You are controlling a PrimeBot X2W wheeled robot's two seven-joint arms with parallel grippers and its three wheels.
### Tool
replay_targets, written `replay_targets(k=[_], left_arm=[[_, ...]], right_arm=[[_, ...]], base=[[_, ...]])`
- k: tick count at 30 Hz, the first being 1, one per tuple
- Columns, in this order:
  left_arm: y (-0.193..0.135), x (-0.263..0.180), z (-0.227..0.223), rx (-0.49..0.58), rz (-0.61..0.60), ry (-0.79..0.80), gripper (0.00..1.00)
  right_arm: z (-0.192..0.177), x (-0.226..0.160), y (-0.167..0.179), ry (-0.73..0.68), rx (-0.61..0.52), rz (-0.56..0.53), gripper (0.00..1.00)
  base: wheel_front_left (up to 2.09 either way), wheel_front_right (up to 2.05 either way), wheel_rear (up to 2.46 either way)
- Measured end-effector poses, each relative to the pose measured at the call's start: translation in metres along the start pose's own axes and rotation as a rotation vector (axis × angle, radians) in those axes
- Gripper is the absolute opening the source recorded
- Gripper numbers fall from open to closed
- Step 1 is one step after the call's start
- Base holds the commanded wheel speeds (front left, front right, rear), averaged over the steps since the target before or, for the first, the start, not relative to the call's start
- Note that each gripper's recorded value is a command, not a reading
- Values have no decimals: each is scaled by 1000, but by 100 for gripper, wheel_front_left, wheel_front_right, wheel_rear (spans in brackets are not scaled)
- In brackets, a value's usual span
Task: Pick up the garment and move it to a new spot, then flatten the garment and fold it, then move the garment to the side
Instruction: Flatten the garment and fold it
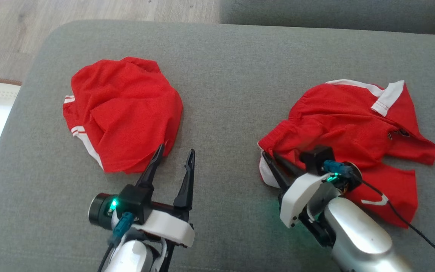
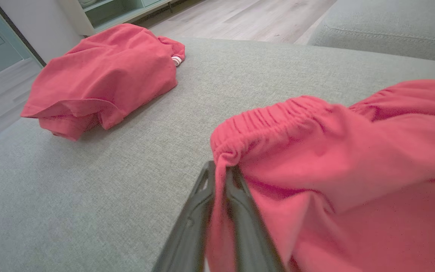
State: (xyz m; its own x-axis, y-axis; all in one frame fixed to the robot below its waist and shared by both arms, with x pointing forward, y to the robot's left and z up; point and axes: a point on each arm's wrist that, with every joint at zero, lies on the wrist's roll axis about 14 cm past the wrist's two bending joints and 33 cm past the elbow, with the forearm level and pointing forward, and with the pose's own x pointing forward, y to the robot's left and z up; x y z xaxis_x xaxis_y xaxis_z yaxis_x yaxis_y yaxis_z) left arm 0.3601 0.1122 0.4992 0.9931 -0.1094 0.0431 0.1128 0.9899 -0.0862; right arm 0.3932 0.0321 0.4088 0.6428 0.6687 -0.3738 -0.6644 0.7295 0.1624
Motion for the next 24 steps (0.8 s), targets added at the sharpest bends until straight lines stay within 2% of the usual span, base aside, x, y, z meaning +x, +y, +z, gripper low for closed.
replay_targets(k=[6,12,16,24], left_arm=[[-2,1,2,0,-5,-7,100],[-8,4,5,-2,-23,-17,100],[-10,10,8,-5,-33,-30,100],[-21,19,7,-9,-83,-31,100]], right_arm=[[-1,-4,-14,-12,-5,-35,100],[8,-22,-47,-70,24,-138,100],[9,-54,-86,-136,91,-277,100],[-3,-126,-135,-268,201,-554,100]], base=[[0,0,0],[0,0,0],[0,0,0],[0,0,0]])
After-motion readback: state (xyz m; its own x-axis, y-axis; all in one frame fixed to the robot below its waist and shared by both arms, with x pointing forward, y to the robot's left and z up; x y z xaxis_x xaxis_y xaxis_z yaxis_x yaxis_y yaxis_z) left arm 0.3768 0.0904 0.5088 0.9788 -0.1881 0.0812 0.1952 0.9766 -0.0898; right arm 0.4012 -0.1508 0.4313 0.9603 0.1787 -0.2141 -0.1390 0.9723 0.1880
